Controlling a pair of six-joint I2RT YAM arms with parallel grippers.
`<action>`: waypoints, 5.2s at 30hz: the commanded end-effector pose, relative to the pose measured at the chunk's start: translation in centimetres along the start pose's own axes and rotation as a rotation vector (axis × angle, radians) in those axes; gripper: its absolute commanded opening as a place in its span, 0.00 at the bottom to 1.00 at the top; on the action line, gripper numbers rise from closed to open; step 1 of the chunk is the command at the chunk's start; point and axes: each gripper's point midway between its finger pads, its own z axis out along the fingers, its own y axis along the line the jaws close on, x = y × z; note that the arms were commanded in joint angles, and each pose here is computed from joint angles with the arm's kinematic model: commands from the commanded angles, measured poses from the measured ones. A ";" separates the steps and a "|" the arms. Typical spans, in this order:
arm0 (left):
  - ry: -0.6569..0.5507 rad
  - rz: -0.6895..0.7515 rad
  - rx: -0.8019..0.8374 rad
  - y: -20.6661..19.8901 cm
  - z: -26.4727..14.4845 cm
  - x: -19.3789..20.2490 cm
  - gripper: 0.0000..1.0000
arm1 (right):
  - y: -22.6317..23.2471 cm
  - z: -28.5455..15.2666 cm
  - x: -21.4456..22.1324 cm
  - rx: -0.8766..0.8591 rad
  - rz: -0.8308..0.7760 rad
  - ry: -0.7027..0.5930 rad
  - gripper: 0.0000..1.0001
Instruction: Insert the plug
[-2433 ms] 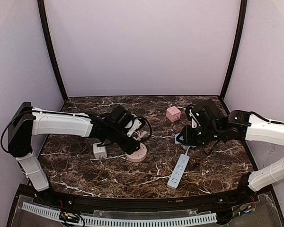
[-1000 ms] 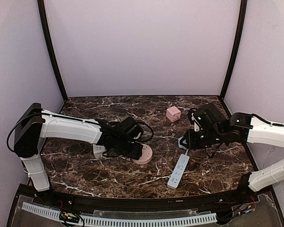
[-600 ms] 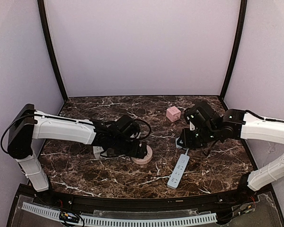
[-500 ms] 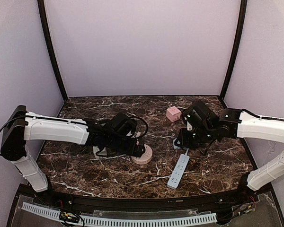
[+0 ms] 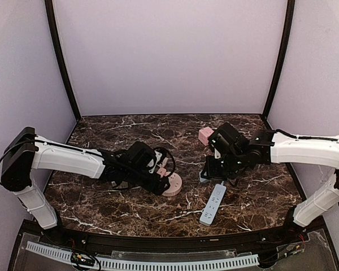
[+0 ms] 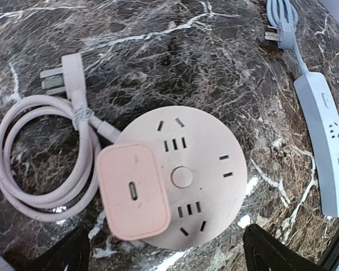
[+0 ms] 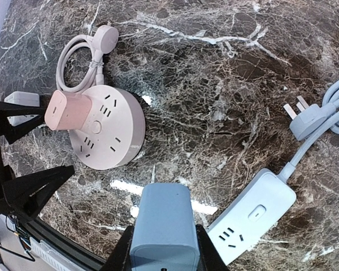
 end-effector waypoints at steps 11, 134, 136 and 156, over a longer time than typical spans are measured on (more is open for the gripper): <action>-0.003 -0.124 0.264 -4.8 2.2 -0.4 0.88 | -0.3 -1.4 -0.7 0.012 -0.007 -0.054 0.00; -0.560 -0.065 -0.017 3.1 -11.3 -3.0 1.00 | -6.5 16.5 1.8 0.505 -0.086 0.388 0.00; -0.558 -0.064 -0.016 3.1 -11.2 -3.0 1.00 | -6.5 16.8 2.1 0.506 -0.091 0.397 0.00; -0.572 -0.057 0.024 2.6 -11.6 -2.8 1.00 | 4.4 6.7 -4.2 0.205 -0.107 0.143 0.59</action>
